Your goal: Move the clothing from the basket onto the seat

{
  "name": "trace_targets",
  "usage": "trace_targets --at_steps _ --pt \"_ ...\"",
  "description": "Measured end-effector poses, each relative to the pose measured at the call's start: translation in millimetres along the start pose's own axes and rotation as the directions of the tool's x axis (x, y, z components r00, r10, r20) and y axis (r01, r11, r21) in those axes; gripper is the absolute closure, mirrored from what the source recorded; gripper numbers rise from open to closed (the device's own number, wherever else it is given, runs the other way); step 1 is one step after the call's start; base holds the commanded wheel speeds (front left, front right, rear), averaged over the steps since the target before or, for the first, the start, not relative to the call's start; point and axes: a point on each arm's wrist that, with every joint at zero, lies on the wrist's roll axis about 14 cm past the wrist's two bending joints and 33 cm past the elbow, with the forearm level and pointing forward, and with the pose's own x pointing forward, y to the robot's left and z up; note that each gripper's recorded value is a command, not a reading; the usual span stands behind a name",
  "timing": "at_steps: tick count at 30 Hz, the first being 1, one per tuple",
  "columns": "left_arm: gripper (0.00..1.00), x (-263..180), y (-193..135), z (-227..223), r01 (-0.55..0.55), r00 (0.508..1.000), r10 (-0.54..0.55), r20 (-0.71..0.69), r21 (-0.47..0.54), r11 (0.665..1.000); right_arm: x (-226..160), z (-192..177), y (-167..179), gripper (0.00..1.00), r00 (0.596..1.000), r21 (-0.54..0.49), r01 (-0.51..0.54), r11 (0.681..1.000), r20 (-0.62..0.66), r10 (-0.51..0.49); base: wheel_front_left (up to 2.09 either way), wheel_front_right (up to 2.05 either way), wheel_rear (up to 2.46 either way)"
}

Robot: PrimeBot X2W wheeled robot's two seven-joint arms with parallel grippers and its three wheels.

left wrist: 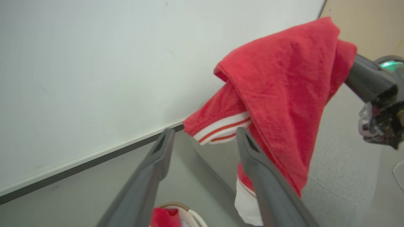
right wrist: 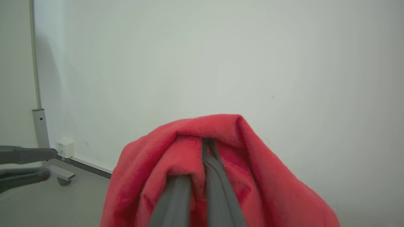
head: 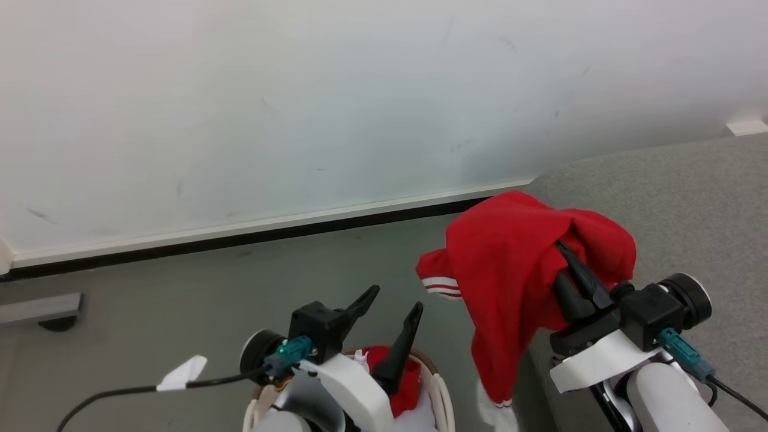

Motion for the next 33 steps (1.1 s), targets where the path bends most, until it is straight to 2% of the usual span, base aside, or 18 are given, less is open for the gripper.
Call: trace_targets --at_steps 10,16,21,25,33 --pt "0.0 19.5 -29.4 -11.2 0.101 0.995 -0.101 -0.004 -0.018 0.995 -19.4 10.7 -37.4 1.0 0.994 -0.017 0.108 0.994 0.018 -0.108 0.0 0.0 0.0" --pt "0.0 35.6 -60.2 -16.2 0.202 0.979 -0.202 -0.002 -0.034 0.979 -40.3 16.7 -64.8 1.0 0.981 -0.042 0.192 0.98 0.019 -0.191 0.0 0.0 0.0" --pt "0.0 48.6 -93.2 -18.7 0.314 0.949 -0.314 0.012 -0.051 0.948 -60.3 21.9 -92.8 1.0 0.96 -0.06 0.28 0.958 0.022 -0.279 0.0 0.0 0.0" --pt "0.0 62.8 -105.8 -23.2 0.38 0.925 -0.38 0.019 -0.057 0.923 -67.5 19.4 -117.5 1.0 0.938 -0.073 0.346 0.935 0.012 -0.346 0.0 0.0 0.0" --pt "0.0 102.4 -100.5 -31.7 0.449 0.893 -0.447 0.052 -0.046 0.892 -46.0 20.4 -177.8 1.0 0.897 -0.123 0.441 0.889 0.028 -0.441 0.0 0.0 0.0"
